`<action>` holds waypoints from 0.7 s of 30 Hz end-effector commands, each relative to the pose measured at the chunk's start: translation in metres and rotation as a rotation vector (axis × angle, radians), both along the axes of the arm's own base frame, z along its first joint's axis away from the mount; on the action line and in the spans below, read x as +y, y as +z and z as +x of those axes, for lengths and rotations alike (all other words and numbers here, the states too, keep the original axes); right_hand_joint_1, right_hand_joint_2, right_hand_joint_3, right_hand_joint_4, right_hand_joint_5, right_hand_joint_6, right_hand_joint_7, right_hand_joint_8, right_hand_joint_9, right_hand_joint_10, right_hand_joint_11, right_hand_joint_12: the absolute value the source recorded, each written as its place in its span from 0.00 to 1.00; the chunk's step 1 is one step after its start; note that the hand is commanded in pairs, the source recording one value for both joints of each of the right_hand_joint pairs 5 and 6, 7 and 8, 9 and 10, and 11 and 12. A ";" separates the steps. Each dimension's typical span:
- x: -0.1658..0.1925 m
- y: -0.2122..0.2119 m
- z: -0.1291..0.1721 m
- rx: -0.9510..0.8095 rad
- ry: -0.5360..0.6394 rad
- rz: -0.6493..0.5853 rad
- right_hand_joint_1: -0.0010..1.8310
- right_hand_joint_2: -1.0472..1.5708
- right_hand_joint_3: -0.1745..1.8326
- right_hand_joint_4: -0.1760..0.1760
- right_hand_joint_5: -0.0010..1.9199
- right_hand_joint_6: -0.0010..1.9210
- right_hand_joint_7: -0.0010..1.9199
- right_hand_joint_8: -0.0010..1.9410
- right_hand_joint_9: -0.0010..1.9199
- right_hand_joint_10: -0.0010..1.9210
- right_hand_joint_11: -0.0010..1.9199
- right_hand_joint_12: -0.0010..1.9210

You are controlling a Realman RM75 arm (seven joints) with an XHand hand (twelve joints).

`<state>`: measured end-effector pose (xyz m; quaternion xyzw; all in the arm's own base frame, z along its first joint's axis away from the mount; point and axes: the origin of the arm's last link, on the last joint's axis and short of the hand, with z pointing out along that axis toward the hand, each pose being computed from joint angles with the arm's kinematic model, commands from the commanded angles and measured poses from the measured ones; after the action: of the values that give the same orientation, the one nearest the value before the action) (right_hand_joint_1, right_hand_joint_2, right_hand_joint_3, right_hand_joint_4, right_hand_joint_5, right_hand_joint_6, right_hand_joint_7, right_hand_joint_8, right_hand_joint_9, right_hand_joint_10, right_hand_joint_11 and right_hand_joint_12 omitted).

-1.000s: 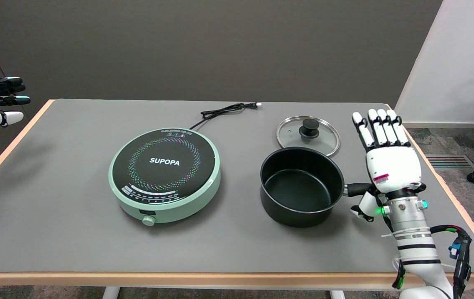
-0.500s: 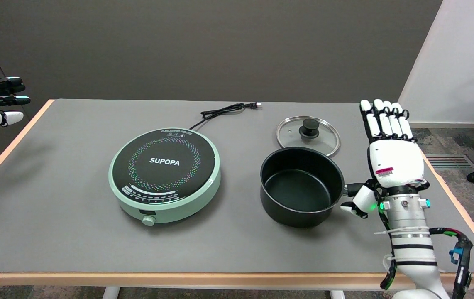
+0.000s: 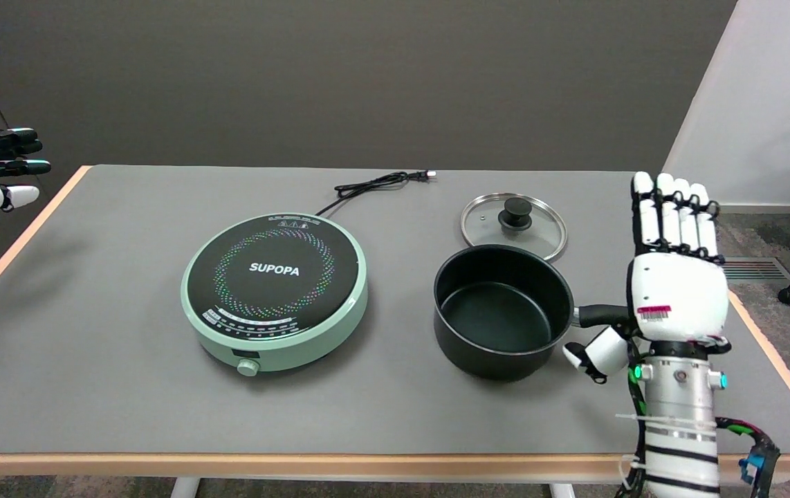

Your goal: Place the soup pot onto the table.

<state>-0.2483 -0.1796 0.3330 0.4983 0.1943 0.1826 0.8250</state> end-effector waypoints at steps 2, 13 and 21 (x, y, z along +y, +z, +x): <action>0.017 -0.056 0.034 0.019 0.324 0.026 0.64 0.14 0.77 0.55 0.01 0.01 0.01 0.01 0.01 0.01 0.01 0.01; -0.051 -0.016 0.060 -0.262 0.536 0.338 0.60 0.40 0.68 0.44 0.01 0.01 0.01 0.01 0.01 0.01 0.01 0.01; -0.078 0.036 0.039 -0.746 0.527 0.603 0.56 0.62 0.47 0.00 0.08 0.08 0.08 0.08 0.08 0.08 0.08 0.08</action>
<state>-0.2083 -0.1973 0.3007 0.5089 0.2204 0.3858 0.7373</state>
